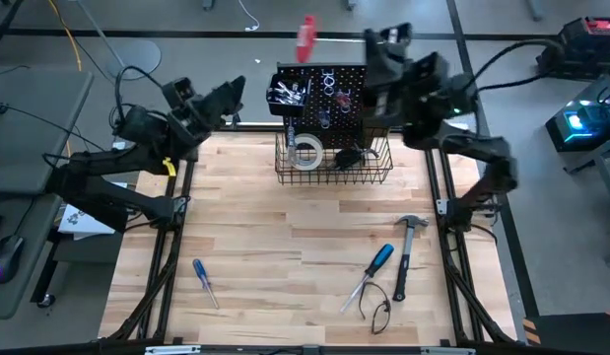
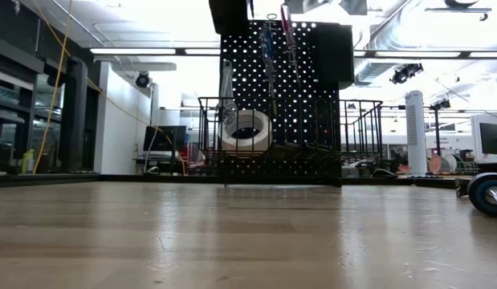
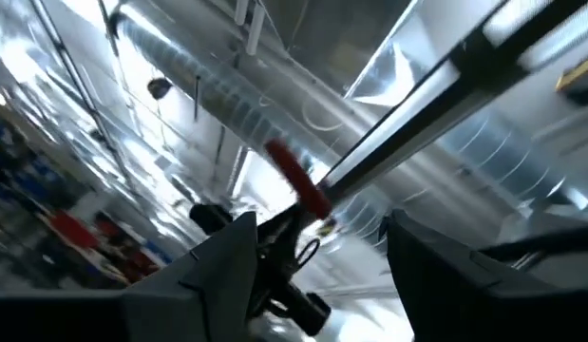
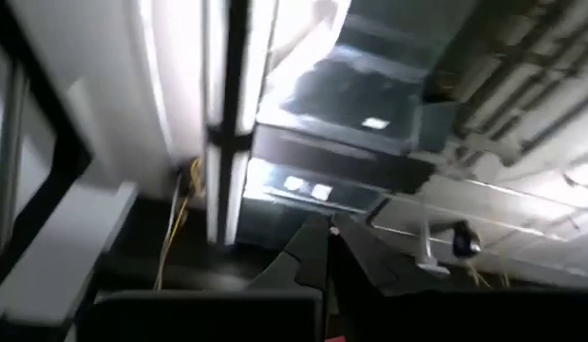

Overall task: Hang tools onto peg board
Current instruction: Put the red allen wrench in the right black bin on the pegboard

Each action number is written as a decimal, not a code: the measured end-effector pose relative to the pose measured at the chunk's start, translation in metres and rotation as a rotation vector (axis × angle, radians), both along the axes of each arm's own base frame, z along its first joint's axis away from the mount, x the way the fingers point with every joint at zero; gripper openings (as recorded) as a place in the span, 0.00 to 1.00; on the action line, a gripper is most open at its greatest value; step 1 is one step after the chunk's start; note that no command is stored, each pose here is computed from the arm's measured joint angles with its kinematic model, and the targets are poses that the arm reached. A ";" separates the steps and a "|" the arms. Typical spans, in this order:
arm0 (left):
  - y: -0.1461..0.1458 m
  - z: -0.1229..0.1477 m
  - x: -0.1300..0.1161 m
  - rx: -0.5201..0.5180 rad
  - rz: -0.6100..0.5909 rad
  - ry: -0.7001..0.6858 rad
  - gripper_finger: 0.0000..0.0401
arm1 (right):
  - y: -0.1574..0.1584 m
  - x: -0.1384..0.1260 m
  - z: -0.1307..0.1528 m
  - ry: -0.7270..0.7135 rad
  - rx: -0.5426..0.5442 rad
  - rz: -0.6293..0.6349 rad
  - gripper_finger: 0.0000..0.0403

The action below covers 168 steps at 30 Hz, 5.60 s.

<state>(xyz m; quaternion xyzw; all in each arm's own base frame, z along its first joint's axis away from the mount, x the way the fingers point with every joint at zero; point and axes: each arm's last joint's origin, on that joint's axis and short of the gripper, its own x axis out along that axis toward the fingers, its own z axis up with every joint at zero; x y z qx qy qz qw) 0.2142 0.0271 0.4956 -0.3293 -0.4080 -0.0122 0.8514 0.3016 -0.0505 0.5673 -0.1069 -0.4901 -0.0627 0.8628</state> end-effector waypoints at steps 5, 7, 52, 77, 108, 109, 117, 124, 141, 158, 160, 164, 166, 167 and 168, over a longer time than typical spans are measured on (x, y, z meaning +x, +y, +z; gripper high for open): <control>0.006 0.013 -0.005 -0.041 -0.047 -0.062 0.56 | 0.007 0.035 0.022 0.151 -0.080 0.004 0.00; 0.007 0.017 -0.008 -0.034 -0.072 -0.074 0.57 | 0.007 0.042 0.027 0.222 -0.092 0.038 0.00; 0.020 0.006 0.001 -0.011 -0.206 0.163 0.11 | 0.007 0.074 -0.007 0.445 -0.053 0.100 0.03; 0.041 -0.056 -0.002 0.219 -0.150 1.200 0.11 | 0.014 0.006 -0.050 1.370 0.329 0.072 0.49; 0.019 -0.023 0.051 0.659 -0.080 1.275 0.11 | 0.012 0.062 -0.096 1.518 0.403 0.186 0.30; 0.019 -0.023 0.051 0.659 -0.080 1.275 0.11 | 0.012 0.062 -0.095 1.514 0.402 0.186 0.30; 0.017 -0.020 0.052 0.670 -0.074 1.241 0.11 | 0.011 0.066 -0.100 1.532 0.403 0.185 0.24; 0.017 -0.020 0.052 0.668 -0.069 1.248 0.11 | 0.011 0.068 -0.100 1.527 0.403 0.186 0.14; 0.017 -0.022 0.051 0.671 -0.045 1.274 0.11 | 0.009 0.068 -0.100 1.522 0.407 0.183 0.05; 0.018 -0.020 0.052 0.667 -0.018 1.255 0.11 | 0.010 0.068 -0.100 1.524 0.392 0.183 0.11; 0.018 -0.019 0.052 0.668 -0.020 1.254 0.11 | 0.009 0.068 -0.100 1.523 0.382 0.178 0.05; 0.018 -0.020 0.052 0.675 -0.019 1.255 0.11 | 0.009 0.068 -0.100 1.523 0.384 0.176 0.01; 0.018 -0.020 0.052 0.676 -0.019 1.255 0.11 | 0.009 0.067 -0.099 1.523 0.386 0.177 0.00; 0.018 -0.019 0.052 0.675 -0.018 1.254 0.11 | 0.009 0.067 -0.099 1.523 0.390 0.178 0.00; 0.018 -0.019 0.052 0.676 -0.018 1.253 0.11 | 0.009 0.066 -0.099 1.522 0.394 0.180 0.00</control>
